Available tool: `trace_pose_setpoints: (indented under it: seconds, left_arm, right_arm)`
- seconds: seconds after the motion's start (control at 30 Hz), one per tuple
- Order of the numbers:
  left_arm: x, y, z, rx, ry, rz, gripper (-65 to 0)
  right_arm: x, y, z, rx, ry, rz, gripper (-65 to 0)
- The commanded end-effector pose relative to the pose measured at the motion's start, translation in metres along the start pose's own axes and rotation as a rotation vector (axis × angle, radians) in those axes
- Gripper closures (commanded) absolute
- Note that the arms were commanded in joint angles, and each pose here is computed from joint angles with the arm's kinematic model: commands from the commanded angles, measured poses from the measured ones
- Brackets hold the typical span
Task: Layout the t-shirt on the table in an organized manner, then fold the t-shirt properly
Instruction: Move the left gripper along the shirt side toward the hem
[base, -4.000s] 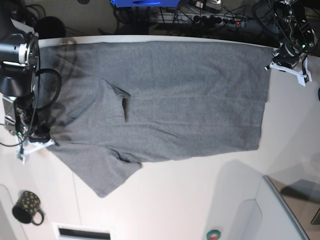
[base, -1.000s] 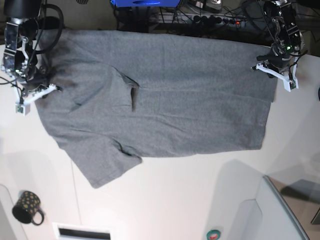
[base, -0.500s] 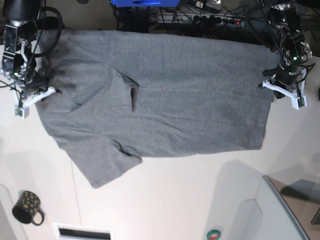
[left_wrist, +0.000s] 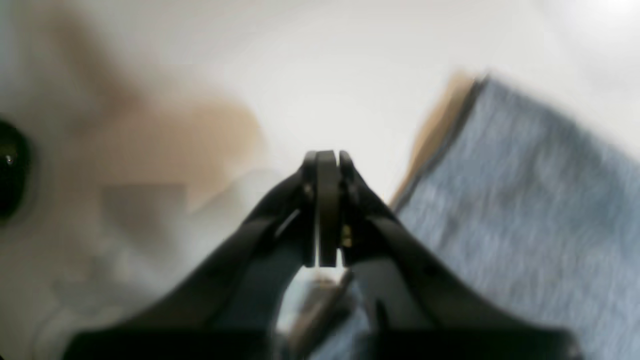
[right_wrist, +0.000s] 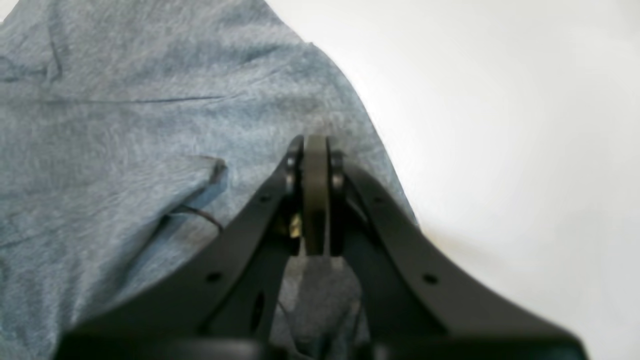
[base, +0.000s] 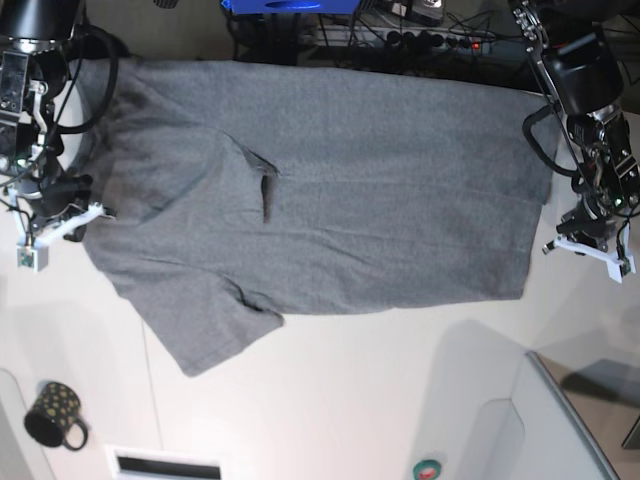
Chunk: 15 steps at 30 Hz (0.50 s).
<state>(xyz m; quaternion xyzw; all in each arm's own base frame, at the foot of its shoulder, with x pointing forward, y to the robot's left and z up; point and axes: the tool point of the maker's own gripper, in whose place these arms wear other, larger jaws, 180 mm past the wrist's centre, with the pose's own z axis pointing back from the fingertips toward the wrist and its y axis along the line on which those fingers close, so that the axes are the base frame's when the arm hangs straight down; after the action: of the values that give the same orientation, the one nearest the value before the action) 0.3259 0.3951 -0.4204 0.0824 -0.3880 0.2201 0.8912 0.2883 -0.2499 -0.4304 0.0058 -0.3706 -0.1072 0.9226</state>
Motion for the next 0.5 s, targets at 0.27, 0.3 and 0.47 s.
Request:
trace_pose_setpoints:
  seconds: [0.27, 0.3, 0.47]
  left_arm:
    - [0.036, -0.027, -0.024, -0.053, -0.018, 0.095, -39.7]
    - [0.031, -0.030, -0.029, -0.057, 0.003, 0.108, -39.7]
    - [0.016, -0.058, -0.038, -0.184, 0.065, 0.083, -39.7]
  right_arm:
    - [0.017, -0.001, 0.002, 0.002, -0.048, 0.009, -0.6]
    - [0.017, -0.001, 0.002, 0.002, -0.048, 0.009, -0.6]
    - [0.017, -0.001, 0.002, 0.002, -0.050, 0.009, -0.6]
